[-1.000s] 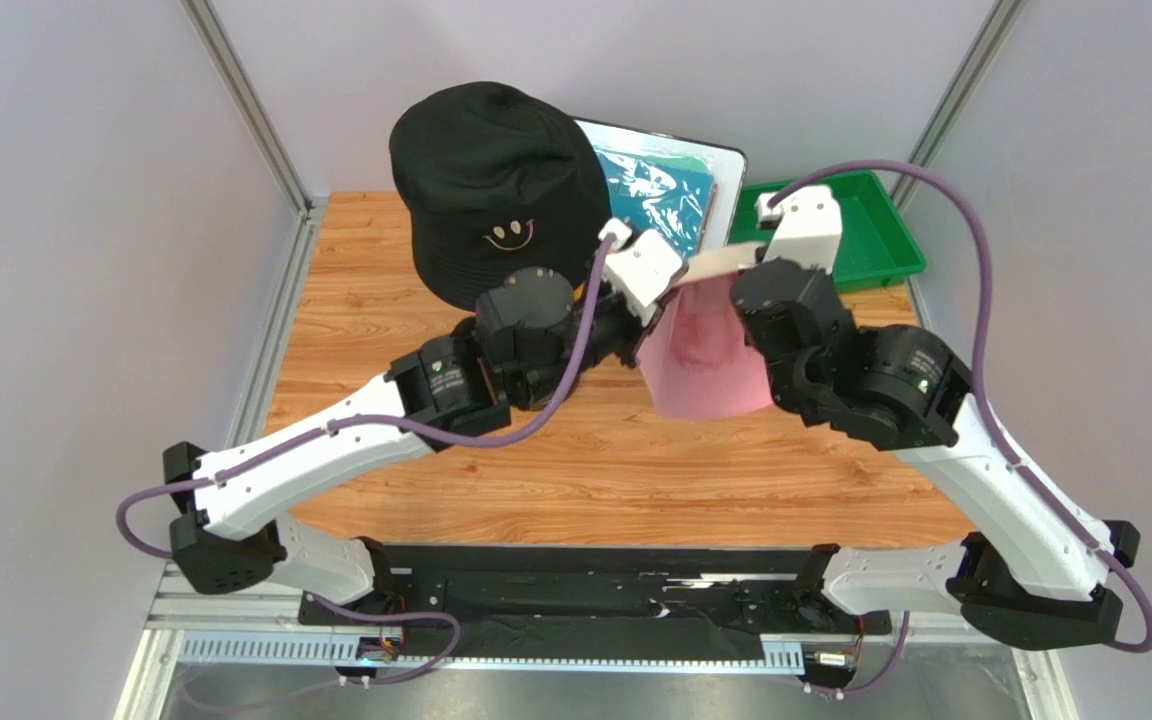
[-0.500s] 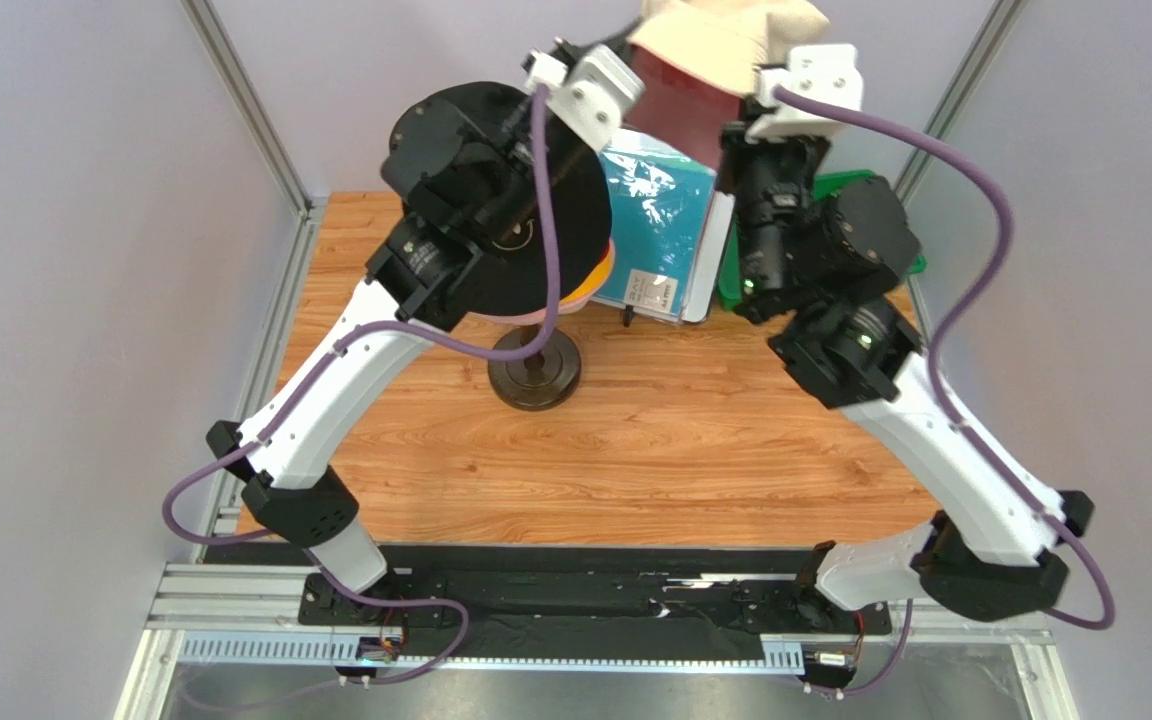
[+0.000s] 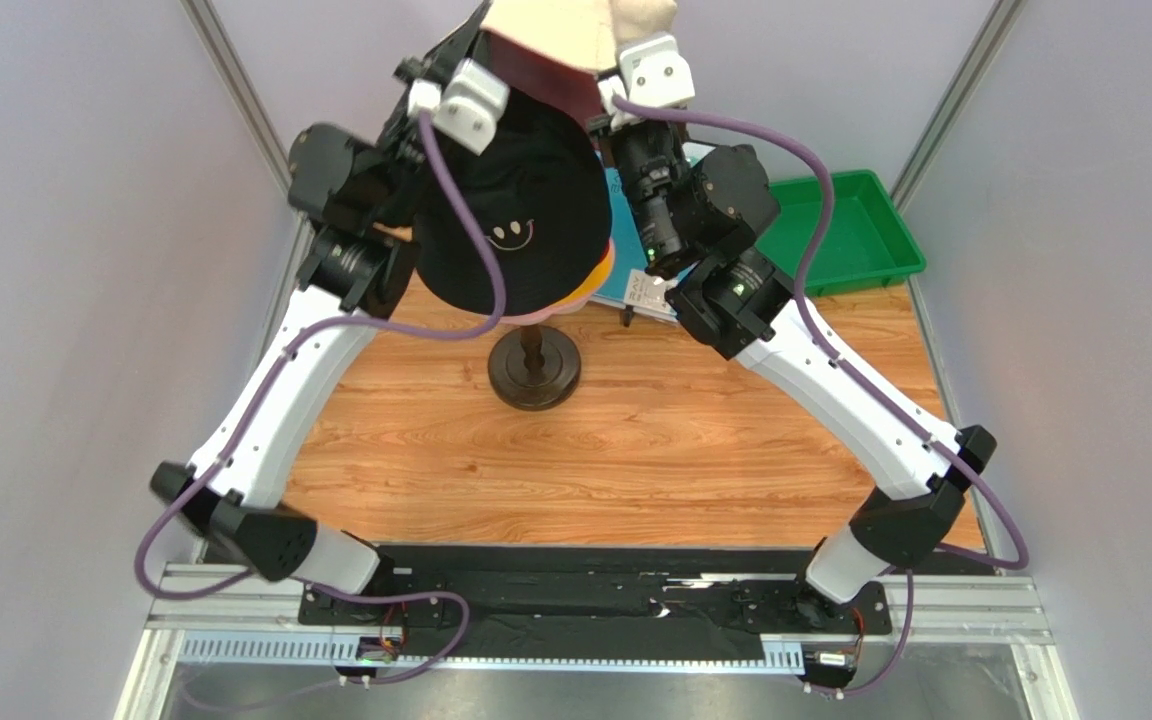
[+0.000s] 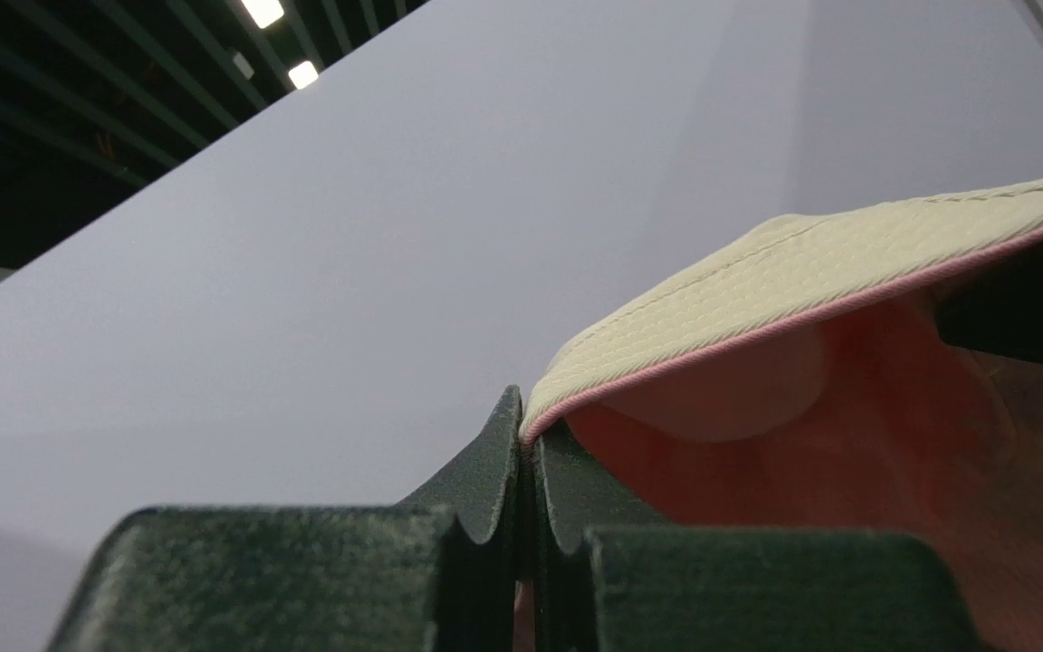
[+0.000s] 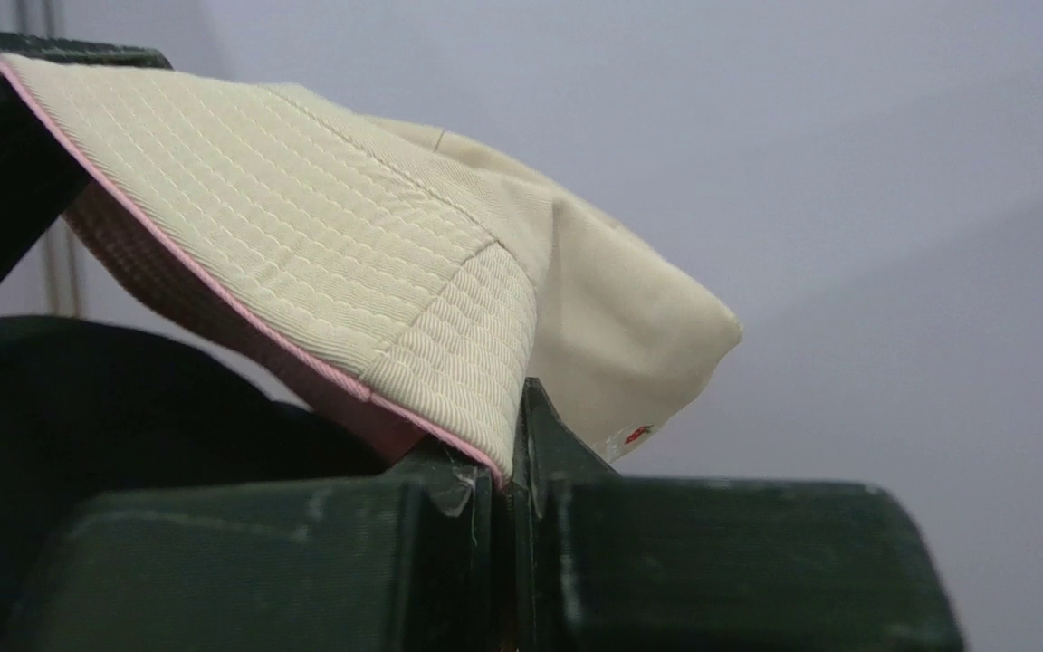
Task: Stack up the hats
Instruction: Stack the hat on the hat.
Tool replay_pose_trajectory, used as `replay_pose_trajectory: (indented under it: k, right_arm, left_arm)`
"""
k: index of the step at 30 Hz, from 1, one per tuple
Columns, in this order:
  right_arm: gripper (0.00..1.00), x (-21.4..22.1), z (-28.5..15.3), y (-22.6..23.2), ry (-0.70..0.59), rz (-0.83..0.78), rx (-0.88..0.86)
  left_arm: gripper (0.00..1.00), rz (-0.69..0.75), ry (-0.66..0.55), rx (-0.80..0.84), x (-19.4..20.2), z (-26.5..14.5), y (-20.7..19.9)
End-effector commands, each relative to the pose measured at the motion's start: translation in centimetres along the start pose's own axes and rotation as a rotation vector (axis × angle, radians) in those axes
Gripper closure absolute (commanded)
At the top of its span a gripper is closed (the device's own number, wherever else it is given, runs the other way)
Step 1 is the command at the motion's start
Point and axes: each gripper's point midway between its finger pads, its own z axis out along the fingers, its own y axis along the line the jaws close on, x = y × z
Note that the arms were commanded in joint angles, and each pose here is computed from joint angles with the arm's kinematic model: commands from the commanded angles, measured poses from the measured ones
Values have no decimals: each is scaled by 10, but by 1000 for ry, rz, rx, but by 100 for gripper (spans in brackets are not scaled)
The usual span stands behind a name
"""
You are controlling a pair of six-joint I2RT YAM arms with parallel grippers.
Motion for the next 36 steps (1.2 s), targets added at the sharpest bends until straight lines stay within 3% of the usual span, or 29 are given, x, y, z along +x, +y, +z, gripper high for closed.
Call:
replay_pose_trajectory:
  k: [1,9,17,19,20,23,32,36]
  right_arm:
    - [100,-61,-33,-32,-146,184,-48]
    - [100,-53,-53,2,-126,167,-227]
    - [100,-38,-59,19,-86,99,-291]
    - [100,-37,-59,20,-83,94,-297]
    - [100,-37,-59,21,-84,91,-302]
    - [100,-43,-61,30,-109,78,-334]
    - [100,-54,-63,64,-146,21,-398]
    - [100,-61,-57,75,-153,-26,-407]
  left_arm:
    - [100,228,-90,-373,-64,-73,115]
    - [100,238,9,-443,-39,-122,119]
    - [100,199,104,-581,-2,-159,121]
    - [86,166,119,-567,3,-162,116]
    - [56,142,149,-545,7,-164,112]
    - [17,14,225,-507,12,-174,104]
    - [13,-393,334,-378,-6,-221,60]
    - [14,-643,376,-167,-6,-214,6]
